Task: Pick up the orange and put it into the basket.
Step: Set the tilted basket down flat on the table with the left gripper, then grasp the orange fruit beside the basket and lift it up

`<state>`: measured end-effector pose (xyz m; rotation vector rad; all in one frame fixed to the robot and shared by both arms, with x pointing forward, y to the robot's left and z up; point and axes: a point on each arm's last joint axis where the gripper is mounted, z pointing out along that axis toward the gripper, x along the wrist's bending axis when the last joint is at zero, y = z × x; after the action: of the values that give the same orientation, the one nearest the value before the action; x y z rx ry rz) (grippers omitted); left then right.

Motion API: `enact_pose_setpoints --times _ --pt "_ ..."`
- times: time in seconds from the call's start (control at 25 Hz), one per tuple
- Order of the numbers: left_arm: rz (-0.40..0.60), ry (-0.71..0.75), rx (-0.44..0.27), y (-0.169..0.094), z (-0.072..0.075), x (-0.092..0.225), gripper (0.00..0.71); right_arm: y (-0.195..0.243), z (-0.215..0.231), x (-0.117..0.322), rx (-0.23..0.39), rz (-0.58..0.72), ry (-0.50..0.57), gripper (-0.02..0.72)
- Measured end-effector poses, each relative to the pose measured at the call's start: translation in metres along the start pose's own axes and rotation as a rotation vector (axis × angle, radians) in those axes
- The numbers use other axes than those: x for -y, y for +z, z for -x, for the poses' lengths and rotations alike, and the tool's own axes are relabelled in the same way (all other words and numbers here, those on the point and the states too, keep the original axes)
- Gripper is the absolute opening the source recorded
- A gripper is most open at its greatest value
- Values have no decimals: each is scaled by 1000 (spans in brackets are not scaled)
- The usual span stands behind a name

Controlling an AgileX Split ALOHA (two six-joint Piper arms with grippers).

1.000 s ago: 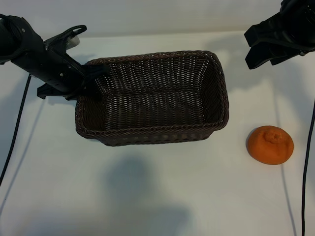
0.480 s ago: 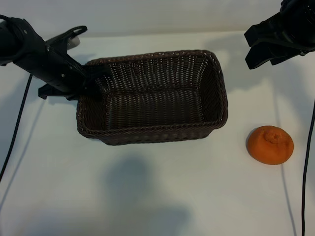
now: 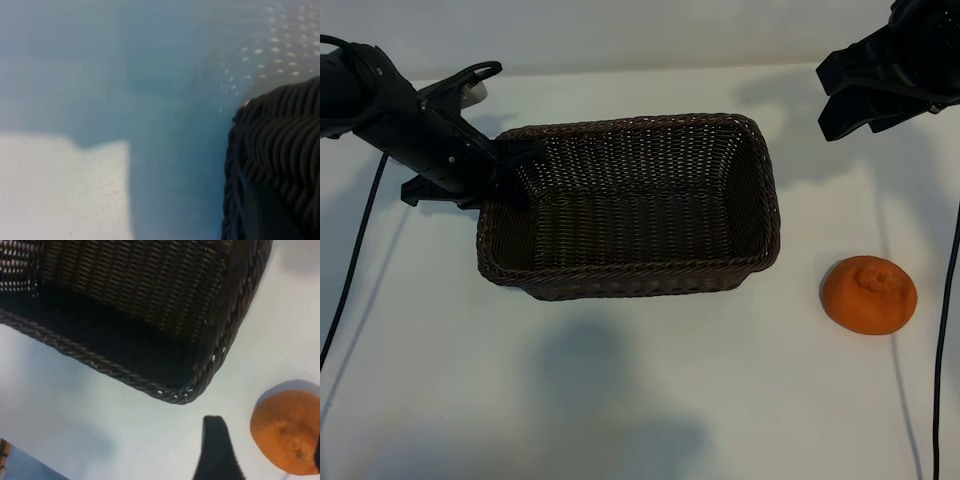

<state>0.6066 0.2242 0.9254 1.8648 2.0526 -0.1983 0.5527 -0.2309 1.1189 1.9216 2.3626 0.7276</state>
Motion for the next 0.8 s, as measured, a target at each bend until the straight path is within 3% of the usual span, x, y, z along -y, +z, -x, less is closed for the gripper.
enact_pose_setpoints --times 0.24,0.52,0.64,0.8 --pt "-9 4 1 0 0 1 170 0 0 0 0 0 0 456" --pt "-29 -12 19 -1 2 2 417 0 0 0 0 0 0 456" --pt "-27 -14 21 -1 2 2 473 0 0 0 0 0 0 456" --pt "-41 -15 24 -2 3 4 488 0 0 0 0 0 0 456"
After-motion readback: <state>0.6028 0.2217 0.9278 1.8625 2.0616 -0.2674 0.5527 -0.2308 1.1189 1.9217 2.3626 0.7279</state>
